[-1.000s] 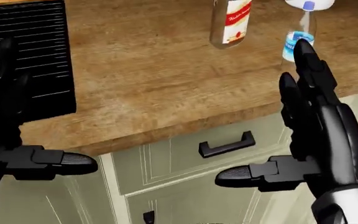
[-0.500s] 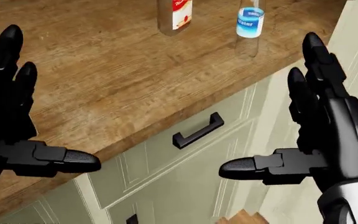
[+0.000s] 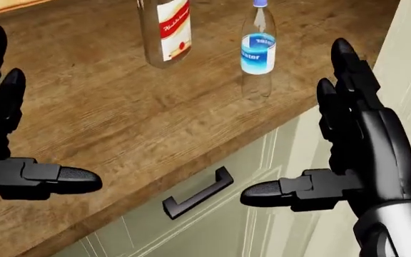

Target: Move the drinks to the dining counter.

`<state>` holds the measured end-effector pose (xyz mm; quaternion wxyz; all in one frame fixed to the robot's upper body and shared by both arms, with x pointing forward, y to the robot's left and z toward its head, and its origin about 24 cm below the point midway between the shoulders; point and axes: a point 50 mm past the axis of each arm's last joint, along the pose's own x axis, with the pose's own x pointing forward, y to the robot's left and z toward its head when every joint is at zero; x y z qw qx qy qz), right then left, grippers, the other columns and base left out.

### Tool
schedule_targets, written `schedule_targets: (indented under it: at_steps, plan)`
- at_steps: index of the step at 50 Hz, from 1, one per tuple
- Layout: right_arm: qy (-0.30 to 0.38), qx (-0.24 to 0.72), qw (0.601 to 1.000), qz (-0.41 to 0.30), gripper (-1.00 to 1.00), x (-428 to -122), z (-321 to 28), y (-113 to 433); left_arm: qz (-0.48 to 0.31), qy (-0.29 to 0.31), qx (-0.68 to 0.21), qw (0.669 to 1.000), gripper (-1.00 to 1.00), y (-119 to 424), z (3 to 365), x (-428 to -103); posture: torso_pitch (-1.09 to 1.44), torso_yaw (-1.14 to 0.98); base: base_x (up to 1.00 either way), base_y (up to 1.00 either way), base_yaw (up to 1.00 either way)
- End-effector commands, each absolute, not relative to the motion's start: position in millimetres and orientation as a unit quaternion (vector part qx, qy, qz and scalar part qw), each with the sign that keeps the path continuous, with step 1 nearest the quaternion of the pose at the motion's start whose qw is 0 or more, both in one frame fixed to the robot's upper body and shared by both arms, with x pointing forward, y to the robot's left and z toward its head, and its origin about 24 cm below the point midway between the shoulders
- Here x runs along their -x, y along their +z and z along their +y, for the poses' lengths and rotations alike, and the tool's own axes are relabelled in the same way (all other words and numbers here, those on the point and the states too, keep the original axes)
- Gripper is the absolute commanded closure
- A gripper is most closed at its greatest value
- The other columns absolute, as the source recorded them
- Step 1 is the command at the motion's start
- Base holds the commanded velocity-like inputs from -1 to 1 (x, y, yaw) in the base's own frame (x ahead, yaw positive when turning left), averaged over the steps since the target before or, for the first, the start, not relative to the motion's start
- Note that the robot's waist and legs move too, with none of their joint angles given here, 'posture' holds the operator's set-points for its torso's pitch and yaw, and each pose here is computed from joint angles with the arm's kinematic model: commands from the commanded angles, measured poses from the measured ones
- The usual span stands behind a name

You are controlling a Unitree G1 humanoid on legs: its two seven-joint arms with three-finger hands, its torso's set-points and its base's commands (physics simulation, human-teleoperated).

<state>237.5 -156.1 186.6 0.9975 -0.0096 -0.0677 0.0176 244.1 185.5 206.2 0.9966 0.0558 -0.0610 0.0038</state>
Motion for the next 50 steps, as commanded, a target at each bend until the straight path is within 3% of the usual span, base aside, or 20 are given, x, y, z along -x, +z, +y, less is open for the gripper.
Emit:
schedule_targets:
  at_steps: [1,15,50]
  plan:
    - [0.021,0.013,0.993,-0.116,-1.00,-232.4,-155.1,202.5,-0.102,0.005,-0.062,0.993,-1.00,220.7,184.3,-239.4,0.00,0.00,0.20,-0.03,0.00]
    - [0.022,0.011,0.992,-0.122,-1.00,-229.9,-153.9,207.3,-0.106,0.008,-0.062,0.992,-1.00,224.7,187.4,-236.8,0.00,0.00,0.01,-0.43,0.00]
    - [0.022,0.011,0.991,-0.131,-1.00,-227.2,-154.7,210.7,-0.111,0.008,-0.065,0.992,-1.00,230.6,186.8,-233.7,0.00,0.00,0.00,0.00,0.16]
